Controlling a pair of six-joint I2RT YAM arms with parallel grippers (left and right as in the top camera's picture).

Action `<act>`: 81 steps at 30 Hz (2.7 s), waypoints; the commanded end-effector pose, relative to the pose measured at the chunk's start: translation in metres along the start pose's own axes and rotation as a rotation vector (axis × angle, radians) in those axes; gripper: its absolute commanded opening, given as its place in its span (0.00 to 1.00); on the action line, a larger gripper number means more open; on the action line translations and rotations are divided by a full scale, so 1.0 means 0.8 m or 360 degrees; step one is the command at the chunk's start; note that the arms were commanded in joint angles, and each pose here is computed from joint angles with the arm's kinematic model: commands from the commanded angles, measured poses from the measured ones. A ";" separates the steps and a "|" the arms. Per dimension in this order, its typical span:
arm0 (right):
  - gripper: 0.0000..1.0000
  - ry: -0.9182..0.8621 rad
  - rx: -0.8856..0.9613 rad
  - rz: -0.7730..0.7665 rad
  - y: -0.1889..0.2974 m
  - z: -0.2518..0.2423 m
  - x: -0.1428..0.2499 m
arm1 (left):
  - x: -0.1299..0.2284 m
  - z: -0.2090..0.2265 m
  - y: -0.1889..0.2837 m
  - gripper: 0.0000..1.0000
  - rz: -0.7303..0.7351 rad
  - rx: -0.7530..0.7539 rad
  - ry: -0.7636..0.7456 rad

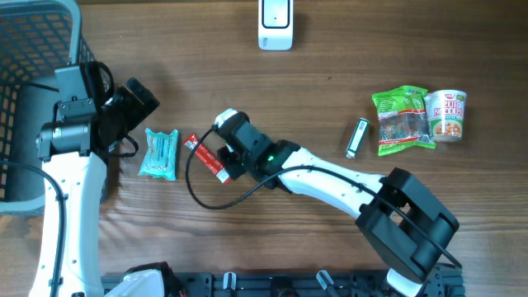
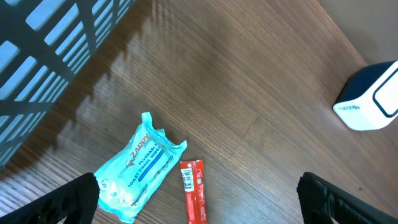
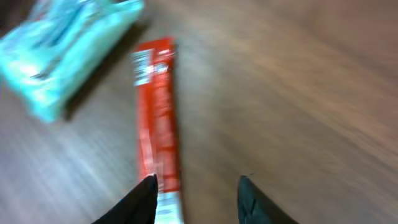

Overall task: Scan the item barcode
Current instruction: 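Grasp the red stick snack with the right gripper and lift it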

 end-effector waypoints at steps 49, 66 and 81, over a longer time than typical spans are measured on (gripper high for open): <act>0.43 0.0354 -0.0192 0.0188 0.005 -0.049 0.024 | 0.000 -0.004 0.005 1.00 -0.0004 0.0034 0.0008; 0.51 0.0444 -0.0049 0.0239 -0.047 -0.061 0.044 | 0.000 -0.005 0.005 1.00 -0.0003 0.0035 0.0008; 0.64 0.0585 0.0007 0.0077 -0.030 -0.063 0.018 | 0.000 -0.005 0.005 1.00 -0.0003 0.0035 0.0008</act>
Point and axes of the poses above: each gripper's point midway between its finger pads, its own y axis back along the fingers, its own z axis along the line the jaws close on, x = y × z, the point moved 10 cm from there along y, back along the fingers, and after that the axes turned 9 degrees about y, right-handed, at the moved point
